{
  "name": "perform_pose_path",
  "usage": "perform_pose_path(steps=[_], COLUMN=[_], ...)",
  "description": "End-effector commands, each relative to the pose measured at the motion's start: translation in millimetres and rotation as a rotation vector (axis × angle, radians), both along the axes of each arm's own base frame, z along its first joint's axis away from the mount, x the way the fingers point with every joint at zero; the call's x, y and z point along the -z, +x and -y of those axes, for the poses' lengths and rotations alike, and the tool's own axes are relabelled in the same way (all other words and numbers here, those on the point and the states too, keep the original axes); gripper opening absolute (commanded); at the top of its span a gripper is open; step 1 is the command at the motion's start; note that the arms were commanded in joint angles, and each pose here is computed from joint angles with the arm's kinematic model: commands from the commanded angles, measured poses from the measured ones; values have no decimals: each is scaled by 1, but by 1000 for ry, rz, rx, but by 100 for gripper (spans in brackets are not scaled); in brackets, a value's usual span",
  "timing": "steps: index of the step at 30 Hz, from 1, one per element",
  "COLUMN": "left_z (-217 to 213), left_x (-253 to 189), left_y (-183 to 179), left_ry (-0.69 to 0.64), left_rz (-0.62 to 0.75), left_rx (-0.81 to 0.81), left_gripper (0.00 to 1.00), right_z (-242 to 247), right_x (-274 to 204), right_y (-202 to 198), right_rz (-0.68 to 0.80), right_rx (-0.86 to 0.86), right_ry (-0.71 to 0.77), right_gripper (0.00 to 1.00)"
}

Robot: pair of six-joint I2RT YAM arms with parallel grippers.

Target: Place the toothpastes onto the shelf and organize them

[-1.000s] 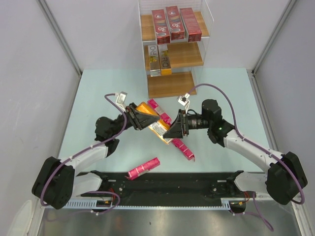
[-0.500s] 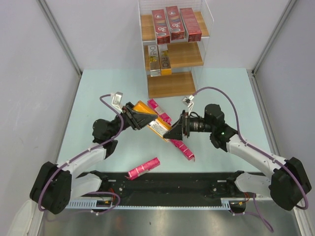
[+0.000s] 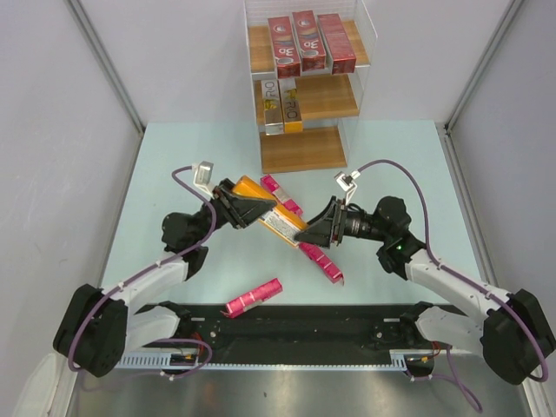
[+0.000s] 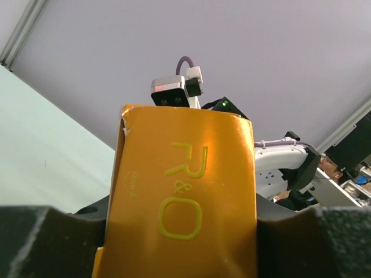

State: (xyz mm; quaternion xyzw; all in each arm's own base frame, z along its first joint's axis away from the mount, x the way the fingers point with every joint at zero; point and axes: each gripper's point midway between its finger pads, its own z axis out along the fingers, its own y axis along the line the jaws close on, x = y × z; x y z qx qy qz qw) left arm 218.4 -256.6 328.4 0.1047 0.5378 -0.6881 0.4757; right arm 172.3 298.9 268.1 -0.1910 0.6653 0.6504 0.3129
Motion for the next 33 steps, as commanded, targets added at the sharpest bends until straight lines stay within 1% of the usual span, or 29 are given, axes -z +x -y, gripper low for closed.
perform_pose_path(steps=[1,2,3,5,6,8,9,10,11,12,13,15,16,17,18,20,21,23,24,25,26,27,28,29,30,32,33], left_z=[-4,-3,-4,-4,-4,-4,-5,-5,-5,-4,-4,-4,-4,-4,-3,-8,-8,-27,-36,-56,-74,-88,-101,-122,-131,-155,-162], left_x=[-23,-20,-21,-20,-20,-20,-21,-20,-21,-20,-19,-17,-16,-16,-7,-12,6,-2,28,35,29,56,61,61,77,90,93], left_y=[-7,-6,-7,-6,-5,-5,-4,-3,-2,-2,-2,0,0,1,6,7,15,30,41,57,58,59,61,63,59,56,55], left_ry=[-77,-76,-85,-90,-90,-92,-95,-94,-92,-82,-76,-52,-43,-32,9,37,113,143,256,282,285,359,370,359,401,439,454], left_rz=[67,56,57,55,52,53,55,53,53,54,55,51,51,52,32,46,-2,-28,-120,-178,-198,-298,-333,-358,-412,-490,-508], left_rx=[20,22,26,24,21,19,9,5,1,-1,-1,-12,-21,-26,-50,-96,-137,-305,-385,-532,-624,-689,-758,-869,-903,-1018,-1046], left_gripper=[31,31,32,33,33,35,36,41,47,55,76,94,100,100,100,100,100,100,100,99,100,100,100,100,100,100,100], right_z=[-5,-5,-5,-6,-6,-6,-6,-5,-5,-5,-4,-2,-1,1,3,6,11,16,21,23,26,29,35,37,40,46,48], right_x=[-28,-30,-33,-35,-36,-36,-35,-36,-34,-34,-36,-36,-37,-35,-34,-31,-30,-29,-29,-30,-29,-31,-32,-30,-30,-27,-28], right_y=[-6,-6,-8,-11,-12,-15,-16,-17,-17,-17,-16,-12,-9,-3,1,8,15,22,28,32,35,36,41,43,45,49,50], right_rz=[52,51,54,58,58,61,57,61,58,58,60,53,52,41,33,13,9,2,-1,-3,-4,-4,0,-7,-2,-6,-1], right_rx=[-28,-28,-31,-41,-43,-54,-55,-58,-57,-54,-44,-24,-6,14,29,57,80,108,131,144,158,166,189,199,210,228,233], right_ry=[103,109,118,126,127,125,121,120,115,114,117,115,118,112,109,101,98,93,93,94,92,93,93,86,84,71,70], right_gripper=[66,63,57,53,49,45,40,37,30,29,27,22,22,20,19,17,17,16,17,16,17,17,16,17,17,17,16])
